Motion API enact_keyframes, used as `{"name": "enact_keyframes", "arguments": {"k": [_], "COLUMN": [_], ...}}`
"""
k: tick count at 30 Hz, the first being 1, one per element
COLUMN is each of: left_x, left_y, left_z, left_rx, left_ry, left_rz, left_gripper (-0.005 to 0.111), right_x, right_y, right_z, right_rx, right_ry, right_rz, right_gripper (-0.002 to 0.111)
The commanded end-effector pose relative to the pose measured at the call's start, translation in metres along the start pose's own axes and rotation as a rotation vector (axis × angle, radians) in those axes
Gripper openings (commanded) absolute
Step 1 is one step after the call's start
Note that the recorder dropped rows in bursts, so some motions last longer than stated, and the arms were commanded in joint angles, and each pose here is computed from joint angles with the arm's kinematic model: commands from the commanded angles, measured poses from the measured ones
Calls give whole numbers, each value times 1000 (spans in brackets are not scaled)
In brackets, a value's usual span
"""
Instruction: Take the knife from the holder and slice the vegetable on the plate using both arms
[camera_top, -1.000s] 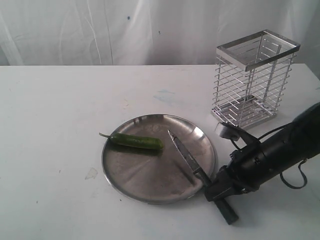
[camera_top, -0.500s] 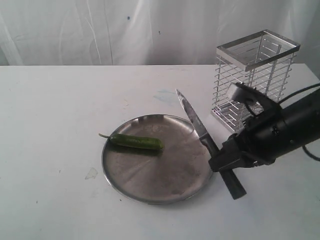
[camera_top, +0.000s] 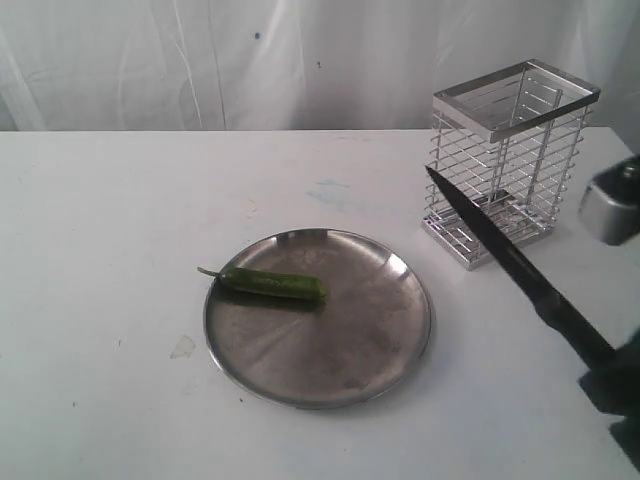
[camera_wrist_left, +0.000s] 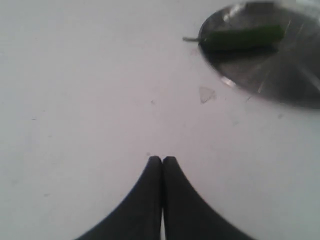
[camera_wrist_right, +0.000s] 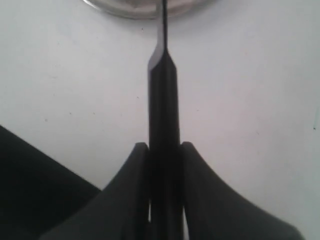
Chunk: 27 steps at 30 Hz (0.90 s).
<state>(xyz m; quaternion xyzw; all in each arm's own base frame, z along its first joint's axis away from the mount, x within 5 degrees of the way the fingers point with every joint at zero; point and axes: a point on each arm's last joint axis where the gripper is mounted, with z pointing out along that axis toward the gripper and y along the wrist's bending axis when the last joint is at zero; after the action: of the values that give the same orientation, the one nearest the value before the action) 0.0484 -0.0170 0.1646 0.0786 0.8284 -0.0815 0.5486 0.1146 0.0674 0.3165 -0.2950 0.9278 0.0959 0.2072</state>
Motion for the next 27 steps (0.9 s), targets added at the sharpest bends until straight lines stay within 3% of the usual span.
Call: {"name": "enact_keyframes", "arguments": {"k": [1, 4, 8, 12, 14, 16, 17, 19, 22, 24, 27], "left_x": [-14, -20, -28, -55, -82, -116, -132, -172, -221, -241, -249], "left_y": [-8, -11, -3, 24, 35, 33, 28, 12, -2, -6, -12], "left_z": [-1, -3, -5, -23, -50, -75, -82, -83, -54, -20, 51], "left_rx": [123, 191, 136, 13, -18, -35, -33, -54, -96, -37, 79], "left_ry": [-145, -185, -302, -696, -974, -1140, -1147, -1050, -831, -710, -492], "left_rz": [-420, -618, -650, -908, -927, -773, -653, -291, 187, 287, 286], "left_gripper": [0, 0, 0, 0, 0, 0, 0, 0, 0, 0, 0], "right_x": [7, 1, -13, -34, -47, -62, -67, -77, -86, -88, -88], "right_y": [2, -1, -2, -5, -8, -12, -13, -15, -17, -17, -17], "right_z": [-5, 6, 30, 54, 63, 75, 80, 94, 113, 124, 132], "right_rx": [4, -2, -54, -77, -69, -59, -59, -69, -83, -93, -118], "right_ry": [9, 64, 173, 271, 244, 193, 174, 139, 114, 123, 146], "right_rz": [34, 41, 74, 73, 77, 85, 91, 116, 151, 138, 110], "right_gripper": [0, 0, 0, 0, 0, 0, 0, 0, 0, 0, 0]}}
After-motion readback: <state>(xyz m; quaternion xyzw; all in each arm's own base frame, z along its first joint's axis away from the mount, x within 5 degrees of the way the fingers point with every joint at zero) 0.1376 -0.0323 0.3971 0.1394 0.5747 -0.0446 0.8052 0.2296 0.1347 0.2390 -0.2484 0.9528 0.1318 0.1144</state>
